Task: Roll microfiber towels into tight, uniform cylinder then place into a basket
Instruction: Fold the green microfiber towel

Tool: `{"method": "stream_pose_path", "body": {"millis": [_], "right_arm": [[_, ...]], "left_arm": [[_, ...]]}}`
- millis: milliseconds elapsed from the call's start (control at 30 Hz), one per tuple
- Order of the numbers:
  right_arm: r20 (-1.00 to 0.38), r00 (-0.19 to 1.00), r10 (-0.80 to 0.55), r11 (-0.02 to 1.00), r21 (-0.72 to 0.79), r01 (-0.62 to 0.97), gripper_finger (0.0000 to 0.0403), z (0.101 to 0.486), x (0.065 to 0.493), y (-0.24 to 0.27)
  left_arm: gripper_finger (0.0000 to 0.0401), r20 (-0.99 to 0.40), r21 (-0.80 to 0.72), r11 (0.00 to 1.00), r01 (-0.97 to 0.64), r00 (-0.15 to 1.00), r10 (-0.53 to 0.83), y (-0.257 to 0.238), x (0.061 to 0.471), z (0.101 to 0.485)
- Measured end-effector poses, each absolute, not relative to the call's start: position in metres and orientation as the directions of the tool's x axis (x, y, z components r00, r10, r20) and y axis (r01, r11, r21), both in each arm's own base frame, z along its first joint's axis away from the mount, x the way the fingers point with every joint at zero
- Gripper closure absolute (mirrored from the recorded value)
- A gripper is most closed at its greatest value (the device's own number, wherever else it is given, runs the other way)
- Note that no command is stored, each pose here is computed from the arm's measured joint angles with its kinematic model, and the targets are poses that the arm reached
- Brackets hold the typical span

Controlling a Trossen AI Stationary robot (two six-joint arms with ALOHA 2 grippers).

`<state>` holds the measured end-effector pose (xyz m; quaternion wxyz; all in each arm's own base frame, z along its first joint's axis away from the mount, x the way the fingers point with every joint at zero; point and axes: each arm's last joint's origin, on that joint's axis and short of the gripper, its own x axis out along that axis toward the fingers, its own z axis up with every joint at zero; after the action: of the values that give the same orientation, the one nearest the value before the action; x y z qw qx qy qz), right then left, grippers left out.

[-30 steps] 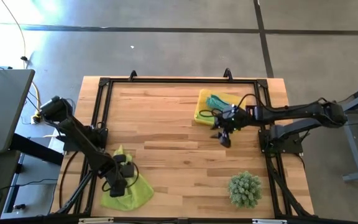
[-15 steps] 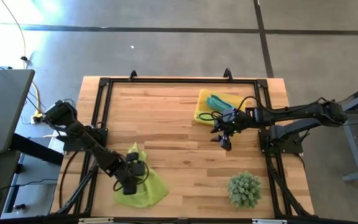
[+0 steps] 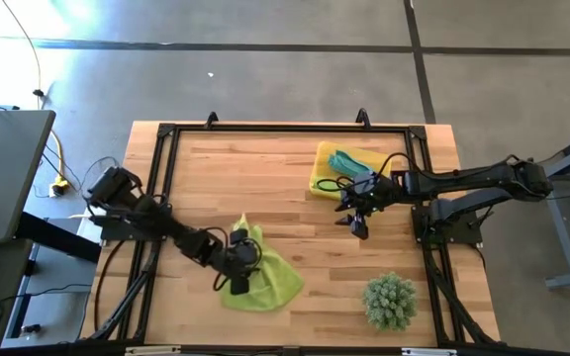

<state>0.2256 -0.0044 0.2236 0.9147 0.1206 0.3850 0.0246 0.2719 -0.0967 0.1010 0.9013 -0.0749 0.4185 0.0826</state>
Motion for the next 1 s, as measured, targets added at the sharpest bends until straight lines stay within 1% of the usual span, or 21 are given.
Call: {"method": "stream_pose_path", "body": {"millis": [433,533,667,767,867,1000], "right_arm": [[-0.698,0.702,0.138,0.97,0.239,0.048,0.0203,0.224,0.226,-0.004],[-0.699,0.702,0.138,0.97,0.239,0.048,0.0203,0.224,0.226,-0.004],[-0.699,0.702,0.138,0.97,0.239,0.048,0.0203,0.224,0.226,-0.004],[-0.698,0.702,0.138,0.97,0.239,0.048,0.0203,0.224,0.226,-0.004],[-0.698,0.703,0.138,0.97,0.239,0.047,0.0203,0.224,0.226,-0.004],[-0.686,0.715,0.136,0.97,0.239,0.044,0.0203,0.225,0.227,-0.005]], "left_arm": [[0.0275,-0.747,0.023,0.964,-0.267,0.636,0.194,-0.056,0.294,0.11],[0.0275,-0.73,0.016,0.956,-0.292,0.65,0.211,-0.05,0.301,0.115],[0.0275,-0.692,-0.028,0.959,-0.28,0.698,0.184,-0.052,0.311,0.133],[0.0275,-0.663,-0.07,0.969,-0.238,0.737,0.133,-0.061,0.316,0.15],[0.0275,-0.656,-0.159,0.978,-0.135,0.755,-0.003,-0.075,0.317,0.167],[0.0275,-0.672,-0.278,0.96,-0.021,0.719,-0.179,-0.098,0.308,0.177]]}}
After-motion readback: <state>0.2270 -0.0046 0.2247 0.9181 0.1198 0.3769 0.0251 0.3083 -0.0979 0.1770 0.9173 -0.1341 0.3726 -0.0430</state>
